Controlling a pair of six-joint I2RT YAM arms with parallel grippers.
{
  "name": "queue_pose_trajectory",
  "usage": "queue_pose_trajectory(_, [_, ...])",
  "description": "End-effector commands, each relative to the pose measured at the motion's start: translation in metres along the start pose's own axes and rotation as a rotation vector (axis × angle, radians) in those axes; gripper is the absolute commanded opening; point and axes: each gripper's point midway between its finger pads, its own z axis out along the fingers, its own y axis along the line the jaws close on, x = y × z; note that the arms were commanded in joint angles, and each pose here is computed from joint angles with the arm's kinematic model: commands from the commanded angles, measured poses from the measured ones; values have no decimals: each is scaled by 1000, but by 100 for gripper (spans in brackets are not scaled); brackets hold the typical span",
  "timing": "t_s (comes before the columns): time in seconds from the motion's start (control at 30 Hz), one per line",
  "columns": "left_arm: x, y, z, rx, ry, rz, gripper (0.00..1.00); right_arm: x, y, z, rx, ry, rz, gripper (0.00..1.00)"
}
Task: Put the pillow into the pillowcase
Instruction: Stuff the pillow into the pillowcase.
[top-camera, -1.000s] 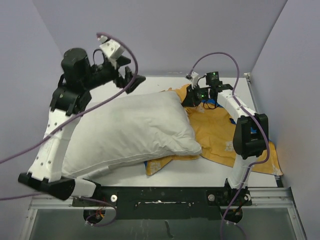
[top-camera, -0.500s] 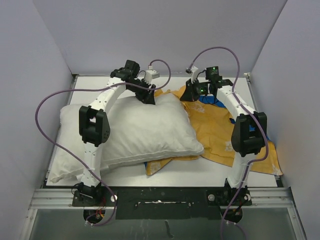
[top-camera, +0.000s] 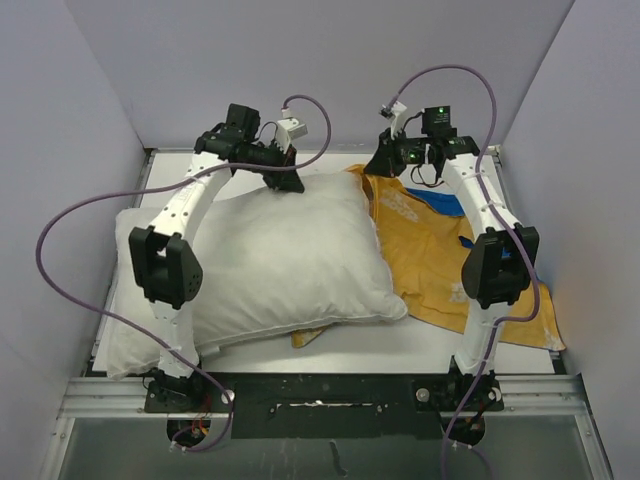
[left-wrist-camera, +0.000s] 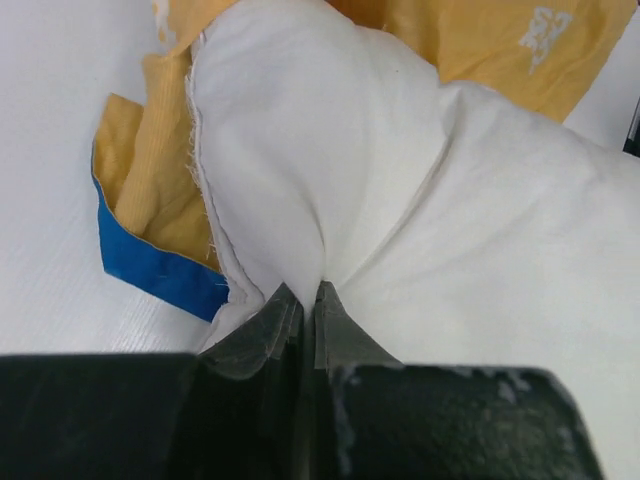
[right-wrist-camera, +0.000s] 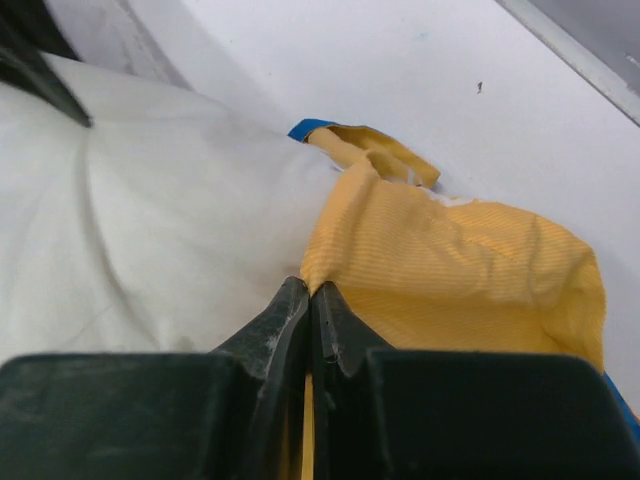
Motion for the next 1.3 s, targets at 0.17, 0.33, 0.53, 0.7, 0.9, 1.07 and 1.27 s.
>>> queue_pose_trajectory(0.17, [-104,-119,-102,12,-324,520,0,-62,30,-30,-23,-151,-60,0])
queue_pose_trajectory(0.33, [-85,-124,-77,68,-223,588,0,-74,43,-23,-42,-166,-93,0])
queue_pose_trajectory(0.53, [-56,-138,-73,207,-204,537,0,-87,-9,-47,165,-221,-28,0])
queue_pose_trajectory(0.7, [-35,-140,-61,250,-193,505,0,-94,-31,-63,184,-274,-34,0])
queue_pose_trajectory(0.9, [-22,-135,-33,293,-136,463,0,-122,-12,-70,100,-342,-121,0])
queue_pose_trajectory(1.07, [-25,-144,-15,373,-130,441,0,-135,-3,-70,104,-353,-178,0])
queue_pose_trajectory(1.27, [-16,-144,6,367,-55,435,0,-141,24,-50,49,-330,-242,0])
